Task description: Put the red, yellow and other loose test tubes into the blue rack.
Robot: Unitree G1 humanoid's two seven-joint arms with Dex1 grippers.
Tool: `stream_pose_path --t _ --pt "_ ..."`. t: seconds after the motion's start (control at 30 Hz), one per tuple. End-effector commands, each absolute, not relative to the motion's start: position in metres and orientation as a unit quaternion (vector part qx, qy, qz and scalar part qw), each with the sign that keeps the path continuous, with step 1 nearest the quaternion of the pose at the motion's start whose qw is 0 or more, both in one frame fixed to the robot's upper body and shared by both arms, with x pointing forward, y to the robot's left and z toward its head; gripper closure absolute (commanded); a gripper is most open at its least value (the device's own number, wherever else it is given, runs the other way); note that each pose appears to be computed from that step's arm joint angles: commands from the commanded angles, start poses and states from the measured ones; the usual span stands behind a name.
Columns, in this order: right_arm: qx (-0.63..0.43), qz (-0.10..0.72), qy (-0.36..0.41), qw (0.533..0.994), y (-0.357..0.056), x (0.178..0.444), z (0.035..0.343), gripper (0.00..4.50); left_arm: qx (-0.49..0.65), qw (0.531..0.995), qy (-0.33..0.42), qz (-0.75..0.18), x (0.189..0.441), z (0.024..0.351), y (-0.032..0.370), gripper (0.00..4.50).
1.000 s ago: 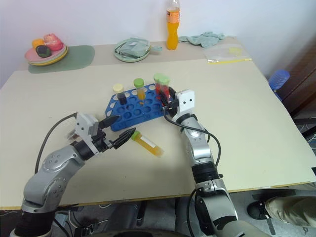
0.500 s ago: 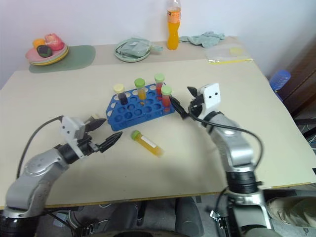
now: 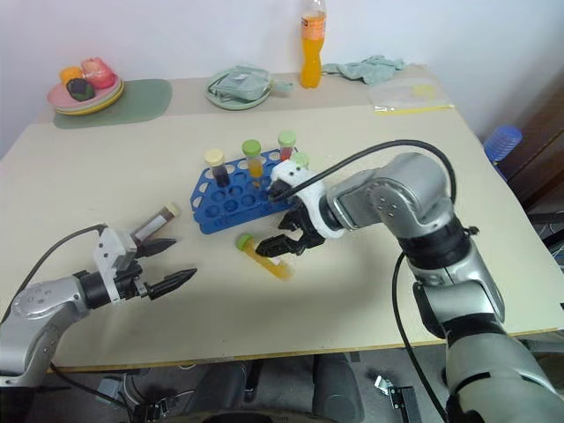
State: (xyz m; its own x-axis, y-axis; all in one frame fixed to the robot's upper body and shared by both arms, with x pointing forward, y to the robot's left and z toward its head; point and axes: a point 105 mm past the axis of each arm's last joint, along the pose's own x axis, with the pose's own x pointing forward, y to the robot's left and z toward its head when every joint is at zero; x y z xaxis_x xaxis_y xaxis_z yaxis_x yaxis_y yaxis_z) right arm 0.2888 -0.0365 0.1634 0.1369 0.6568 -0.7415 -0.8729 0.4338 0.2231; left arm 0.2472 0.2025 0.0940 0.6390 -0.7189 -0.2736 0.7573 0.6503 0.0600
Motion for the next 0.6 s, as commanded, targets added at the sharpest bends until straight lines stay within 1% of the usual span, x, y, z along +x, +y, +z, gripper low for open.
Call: stream_pose_path --t 0.03,0.13,0.23,0.47,0.5,0.53,0.6 --pt "-0.147 0.501 0.43 0.737 -0.023 0.296 0.163 0.3 0.089 0.882 0.109 -0.45 0.232 0.101 0.189 0.0" --pt "-0.14 0.494 0.454 0.729 -0.011 0.299 0.159 0.3 0.088 0.875 0.126 -0.459 0.221 0.096 0.187 0.0" --pt "-0.138 0.487 0.469 0.724 -0.003 0.299 0.155 0.3 0.082 0.872 0.131 -0.465 0.216 0.094 0.184 0.0" --pt "-0.132 0.453 0.489 0.733 0.005 0.306 0.141 0.3 0.083 0.87 0.134 -0.466 0.215 0.092 0.181 0.0" --pt "-0.134 0.447 0.491 0.736 0.004 0.307 0.139 0.81 0.084 0.871 0.132 -0.467 0.216 0.095 0.179 0.0" --pt "-0.135 0.444 0.492 0.737 0.004 0.307 0.138 1.09 0.085 0.871 0.13 -0.467 0.217 0.097 0.178 0.0" --pt "-0.137 0.444 0.491 0.736 0.003 0.306 0.138 2.02 0.085 0.871 0.127 -0.468 0.218 0.101 0.174 0.0"
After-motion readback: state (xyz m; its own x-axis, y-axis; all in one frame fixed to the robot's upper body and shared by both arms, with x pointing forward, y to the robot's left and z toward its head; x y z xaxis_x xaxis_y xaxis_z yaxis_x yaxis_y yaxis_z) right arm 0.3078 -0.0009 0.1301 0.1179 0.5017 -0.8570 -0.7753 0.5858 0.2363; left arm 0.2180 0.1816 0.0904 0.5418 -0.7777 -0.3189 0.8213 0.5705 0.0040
